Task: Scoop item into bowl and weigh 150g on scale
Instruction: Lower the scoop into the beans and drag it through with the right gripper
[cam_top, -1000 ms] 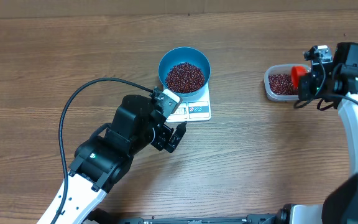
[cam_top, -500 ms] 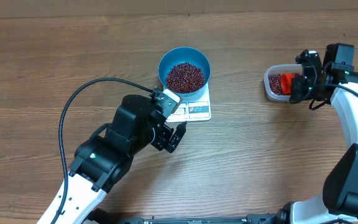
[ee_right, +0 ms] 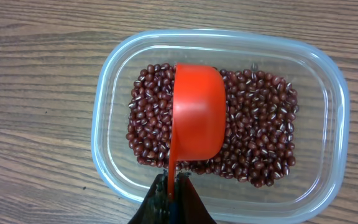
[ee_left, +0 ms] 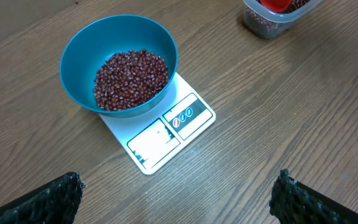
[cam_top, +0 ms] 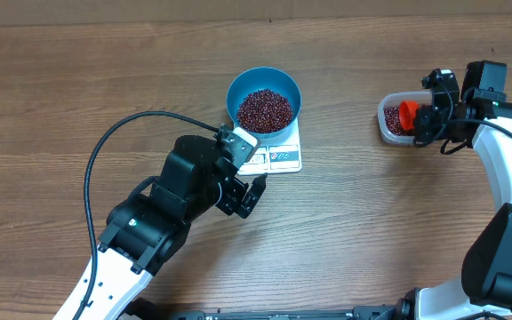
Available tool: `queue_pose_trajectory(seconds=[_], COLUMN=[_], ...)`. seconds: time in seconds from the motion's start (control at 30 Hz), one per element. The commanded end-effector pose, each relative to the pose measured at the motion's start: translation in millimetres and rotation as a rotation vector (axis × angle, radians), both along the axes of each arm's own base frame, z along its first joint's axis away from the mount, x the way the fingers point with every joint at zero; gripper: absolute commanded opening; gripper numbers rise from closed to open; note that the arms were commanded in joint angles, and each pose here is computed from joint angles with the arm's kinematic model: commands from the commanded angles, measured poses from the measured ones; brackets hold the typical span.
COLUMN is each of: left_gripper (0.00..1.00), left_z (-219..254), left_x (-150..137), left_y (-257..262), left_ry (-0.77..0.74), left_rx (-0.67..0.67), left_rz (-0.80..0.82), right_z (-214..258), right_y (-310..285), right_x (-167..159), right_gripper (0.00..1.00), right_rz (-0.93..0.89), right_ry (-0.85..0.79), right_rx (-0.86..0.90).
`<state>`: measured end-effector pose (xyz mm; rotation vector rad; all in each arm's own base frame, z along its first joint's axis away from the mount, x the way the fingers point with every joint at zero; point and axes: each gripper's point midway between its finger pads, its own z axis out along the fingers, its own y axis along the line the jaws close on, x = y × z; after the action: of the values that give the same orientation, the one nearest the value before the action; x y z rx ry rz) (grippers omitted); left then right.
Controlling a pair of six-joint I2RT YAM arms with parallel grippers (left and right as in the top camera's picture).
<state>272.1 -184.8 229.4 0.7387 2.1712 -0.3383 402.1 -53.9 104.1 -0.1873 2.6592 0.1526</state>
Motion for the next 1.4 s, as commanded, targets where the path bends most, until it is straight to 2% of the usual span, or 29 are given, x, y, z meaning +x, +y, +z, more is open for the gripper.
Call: queue_pose_trajectory(seconds=[0.0,0.3,0.97,1.37], left_gripper=[0.99,0.99,0.99,1.00], left_z=[-5,-5,-5,-5], left_x=[0,0,0,0], left_y=[0,0,0,0], left_ry=[0.005,0.005,0.005,0.005], left_rx=[0.013,0.013,0.013,0.013], left_rz=[-0.015,-0.015,-0.015,-0.015], right_z=[-1,-3,-1,0], right_y=[1,4,51,37], right_x=[0,-5,-16,-15], right_gripper=[0.04,0.04,0.04,0.04], right_rz=[0.000,0.003,0.111,0.074], right_ry=[0.003,0.024,0.063,0.053], right_rx=[0.014,0.027,0.175,0.171])
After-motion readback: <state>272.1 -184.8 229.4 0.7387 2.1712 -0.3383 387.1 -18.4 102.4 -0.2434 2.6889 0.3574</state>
